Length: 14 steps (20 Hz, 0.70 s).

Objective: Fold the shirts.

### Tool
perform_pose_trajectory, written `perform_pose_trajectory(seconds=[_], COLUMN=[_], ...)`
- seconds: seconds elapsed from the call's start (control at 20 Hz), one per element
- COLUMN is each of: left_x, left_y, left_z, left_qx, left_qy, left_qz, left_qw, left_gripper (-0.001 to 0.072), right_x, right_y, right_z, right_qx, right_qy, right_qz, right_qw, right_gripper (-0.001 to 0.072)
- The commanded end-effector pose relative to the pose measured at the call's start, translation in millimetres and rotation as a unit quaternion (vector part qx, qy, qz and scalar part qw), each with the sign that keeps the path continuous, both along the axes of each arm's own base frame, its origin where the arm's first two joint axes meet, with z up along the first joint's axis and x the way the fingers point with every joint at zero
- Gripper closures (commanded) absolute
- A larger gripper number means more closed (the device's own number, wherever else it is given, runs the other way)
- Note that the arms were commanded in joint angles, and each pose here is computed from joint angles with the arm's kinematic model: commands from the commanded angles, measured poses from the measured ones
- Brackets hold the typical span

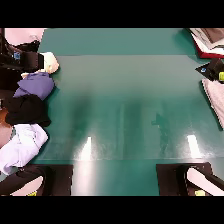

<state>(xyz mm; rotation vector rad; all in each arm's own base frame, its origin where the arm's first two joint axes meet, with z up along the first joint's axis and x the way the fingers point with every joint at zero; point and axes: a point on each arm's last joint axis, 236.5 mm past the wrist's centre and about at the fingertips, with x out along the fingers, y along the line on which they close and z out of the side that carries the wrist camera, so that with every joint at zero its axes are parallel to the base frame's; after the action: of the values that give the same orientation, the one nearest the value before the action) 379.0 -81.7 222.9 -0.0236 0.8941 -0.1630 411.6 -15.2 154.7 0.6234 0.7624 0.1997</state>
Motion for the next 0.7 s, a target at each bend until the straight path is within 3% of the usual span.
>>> perform_pose_trajectory(seconds=[0.0,0.65], left_x=[0,14], left_y=[0,-3], left_z=[0,12], left_qx=[0.0,-0.008], left_qy=[0.0,-0.039], left_qz=[0.0,0.001], left_qw=[1.0,0.999], left_gripper=[0.068,0.068], right_x=[0,-2], right_y=[3,4], right_z=[2,1], right_qx=[-0.001,0.0], right_qy=[-0.003,0.0], right_qz=[0.004,0.007], right_qw=[1.0,1.0], right_gripper=[0.0697,0.0697])
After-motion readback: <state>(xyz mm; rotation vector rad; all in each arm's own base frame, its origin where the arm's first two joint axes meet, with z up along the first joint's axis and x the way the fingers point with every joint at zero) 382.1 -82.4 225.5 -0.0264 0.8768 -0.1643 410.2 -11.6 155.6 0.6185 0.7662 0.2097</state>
